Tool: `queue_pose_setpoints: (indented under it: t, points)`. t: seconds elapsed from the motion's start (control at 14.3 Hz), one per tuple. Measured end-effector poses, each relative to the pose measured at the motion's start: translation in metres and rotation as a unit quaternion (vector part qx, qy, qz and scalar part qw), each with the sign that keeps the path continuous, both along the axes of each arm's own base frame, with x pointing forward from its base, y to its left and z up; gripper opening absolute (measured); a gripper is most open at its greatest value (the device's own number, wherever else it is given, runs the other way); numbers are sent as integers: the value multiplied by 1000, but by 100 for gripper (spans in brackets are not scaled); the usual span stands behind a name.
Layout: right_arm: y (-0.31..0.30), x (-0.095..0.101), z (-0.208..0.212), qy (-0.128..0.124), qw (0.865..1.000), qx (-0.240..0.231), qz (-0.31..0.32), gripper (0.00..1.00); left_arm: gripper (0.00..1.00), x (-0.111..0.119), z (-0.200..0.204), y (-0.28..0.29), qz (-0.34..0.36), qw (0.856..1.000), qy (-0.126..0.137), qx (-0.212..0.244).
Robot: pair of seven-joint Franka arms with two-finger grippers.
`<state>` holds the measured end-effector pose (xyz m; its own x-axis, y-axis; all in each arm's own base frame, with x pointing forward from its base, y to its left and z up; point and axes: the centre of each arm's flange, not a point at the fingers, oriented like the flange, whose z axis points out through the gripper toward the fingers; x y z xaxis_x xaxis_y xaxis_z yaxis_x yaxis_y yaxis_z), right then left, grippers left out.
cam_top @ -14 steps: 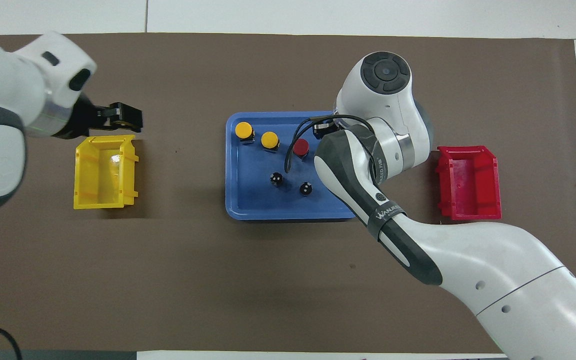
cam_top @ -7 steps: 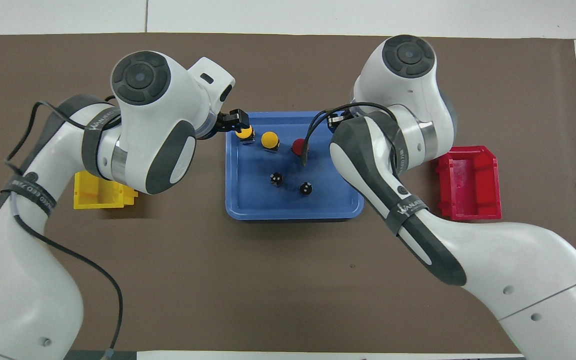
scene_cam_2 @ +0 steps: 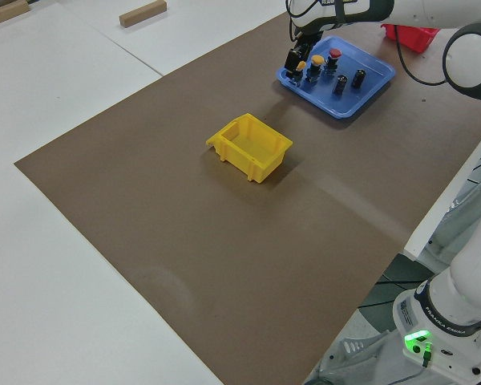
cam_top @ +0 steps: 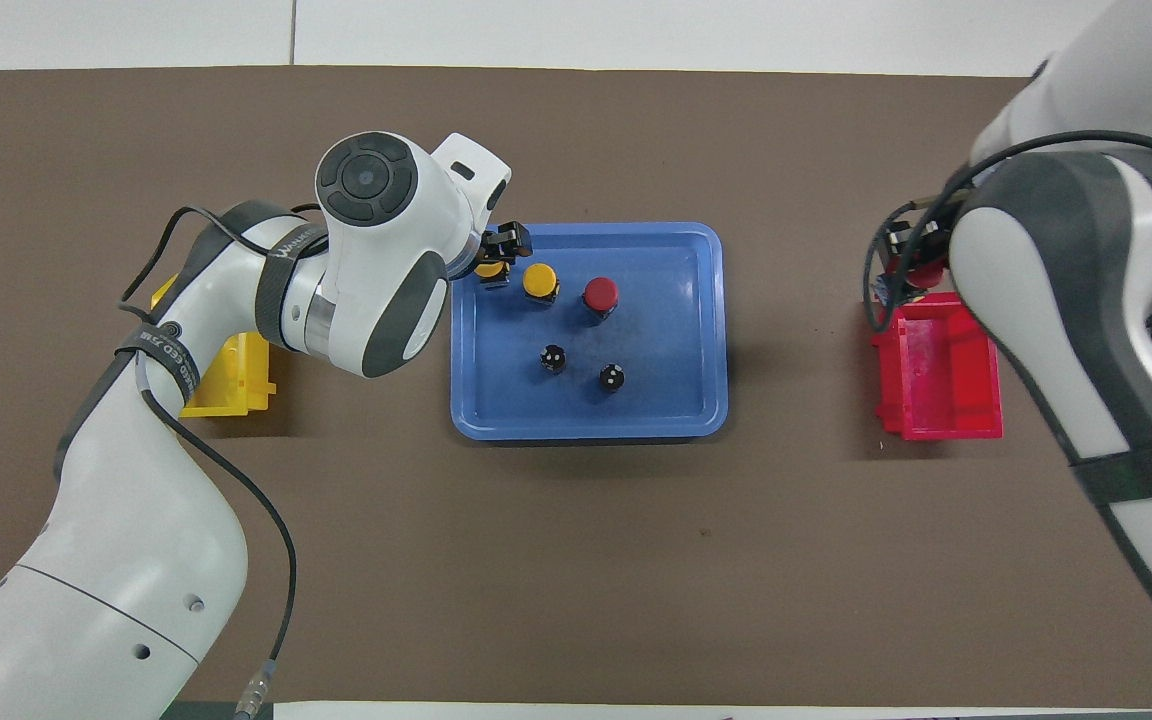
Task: Sort red and yellow buttons by color
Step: 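Carry the red button into the red bin while the left gripper grasps a yellow button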
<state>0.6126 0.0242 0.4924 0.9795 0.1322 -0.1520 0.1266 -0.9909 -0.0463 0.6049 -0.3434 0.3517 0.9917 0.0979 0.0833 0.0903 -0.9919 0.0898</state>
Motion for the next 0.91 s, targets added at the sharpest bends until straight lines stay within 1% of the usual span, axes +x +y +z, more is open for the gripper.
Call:
queue_pose_setpoints:
  t: [0.14, 0.21, 0.28, 0.35, 0.42, 0.49, 0.63, 0.77, 0.84, 0.91]
  points:
    - [-26, -10, -26, 15, 1000, 0, -17, 41, 54, 0, -1, -1, 8, 1000, 1, -1]
    - [-33, -15, -38, 19, 1000, 0, -23, 41, 43, 0, -1, -1, 15, 1000, 1, -1]
    - [-37, -21, -49, 23, 999, 0, -26, 41, 41, 0, 0, -2, 18, 1000, 3, -1]
    - [-40, -27, -58, 26, 999, -1, -30, 41, 41, -1, 3, -3, 20, 1000, 11, 3]
    - [-45, -34, -65, 24, 999, -1, -34, 41, 41, 1, 14, -5, 21, 999, 25, 11]
    - [-49, -39, -71, 19, 999, -2, -37, 41, 41, 4, 37, -8, 21, 999, 36, 16]
    - [-52, -47, -80, 5, 999, -3, -41, 41, 41, 11, 96, -3, 27, 998, 44, 25]
    - [-51, -53, -86, 1, 999, -3, -40, 41, 41, 16, 139, 24, 13, 999, 39, 35]
    - [-51, -56, -89, 0, 999, -4, -40, 41, 41, 18, 149, 47, -6, 998, 43, 41]
    - [-50, -60, -94, -1, 999, -4, -40, 41, 41, 21, 149, 77, -20, 997, 51, 47]
